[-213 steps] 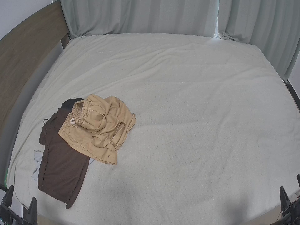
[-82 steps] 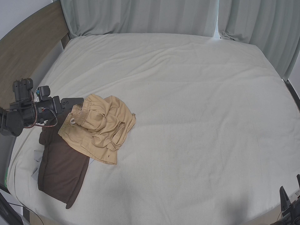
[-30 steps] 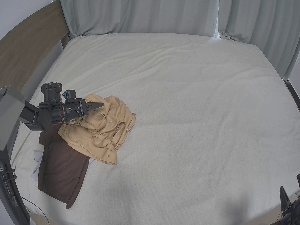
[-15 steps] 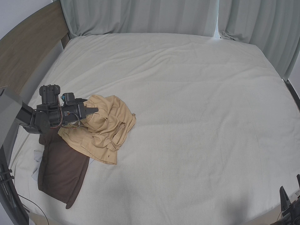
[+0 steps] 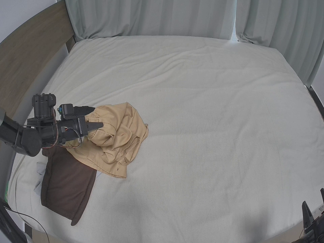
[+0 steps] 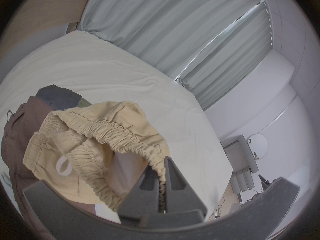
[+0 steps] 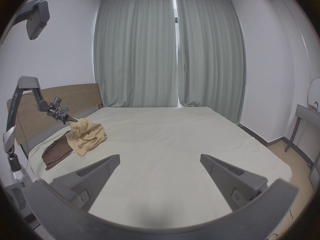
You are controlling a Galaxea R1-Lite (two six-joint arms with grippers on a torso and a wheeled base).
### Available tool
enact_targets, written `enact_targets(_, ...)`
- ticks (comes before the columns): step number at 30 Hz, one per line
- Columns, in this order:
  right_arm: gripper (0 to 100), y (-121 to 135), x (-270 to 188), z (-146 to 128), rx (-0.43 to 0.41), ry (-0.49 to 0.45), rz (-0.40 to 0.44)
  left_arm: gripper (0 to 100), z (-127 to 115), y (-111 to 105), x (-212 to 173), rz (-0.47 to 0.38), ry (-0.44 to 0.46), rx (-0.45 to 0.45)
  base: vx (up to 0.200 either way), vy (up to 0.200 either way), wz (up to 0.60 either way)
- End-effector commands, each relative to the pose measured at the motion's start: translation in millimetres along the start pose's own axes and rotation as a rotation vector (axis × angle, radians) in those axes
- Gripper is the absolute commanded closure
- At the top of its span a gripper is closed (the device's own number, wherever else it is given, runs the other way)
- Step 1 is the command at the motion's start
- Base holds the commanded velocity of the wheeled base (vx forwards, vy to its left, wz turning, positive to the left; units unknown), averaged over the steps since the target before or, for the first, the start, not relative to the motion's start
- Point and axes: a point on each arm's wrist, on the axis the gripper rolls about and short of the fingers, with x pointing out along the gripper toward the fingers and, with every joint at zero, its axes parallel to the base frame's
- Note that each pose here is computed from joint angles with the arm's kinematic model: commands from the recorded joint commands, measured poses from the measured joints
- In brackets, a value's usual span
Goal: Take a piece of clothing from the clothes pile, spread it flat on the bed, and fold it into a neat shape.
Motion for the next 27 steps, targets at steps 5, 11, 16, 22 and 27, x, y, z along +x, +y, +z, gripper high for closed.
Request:
enact_targets(5, 0, 0.0, 0.0, -4.8, -0.001, 0.0, -0.001, 100, -2.5, -33.0, -31.9, -0.01, -0.06, 0.008, 0.0, 0.0, 0.0)
enact_targets(11, 0, 0.0, 0.1, -5.3, -0.001, 0.001, -0.001, 100, -14.1, -39.3, -39.0, -0.016, -0.051, -0.02, 0.0, 0.0, 0.0)
enact_targets(16, 0, 0.0, 0.0, -4.8, -0.001, 0.0, -0.001, 100, -14.4, -45.9, -39.5, -0.03, -0.083, -0.099, 0.0, 0.0, 0.0)
enact_targets(22, 0, 0.0, 0.1, -5.3, -0.001, 0.001, -0.001, 100, -19.0, -68.0, -37.5, -0.087, -0.13, -0.205, 0.0, 0.0, 0.0)
enact_targets(27, 0, 0.0, 0.1, -5.3, -0.001, 0.001, -0.001, 100, -20.7, -81.8, -33.7, -0.115, -0.202, -0.25, 0.0, 0.0, 0.0)
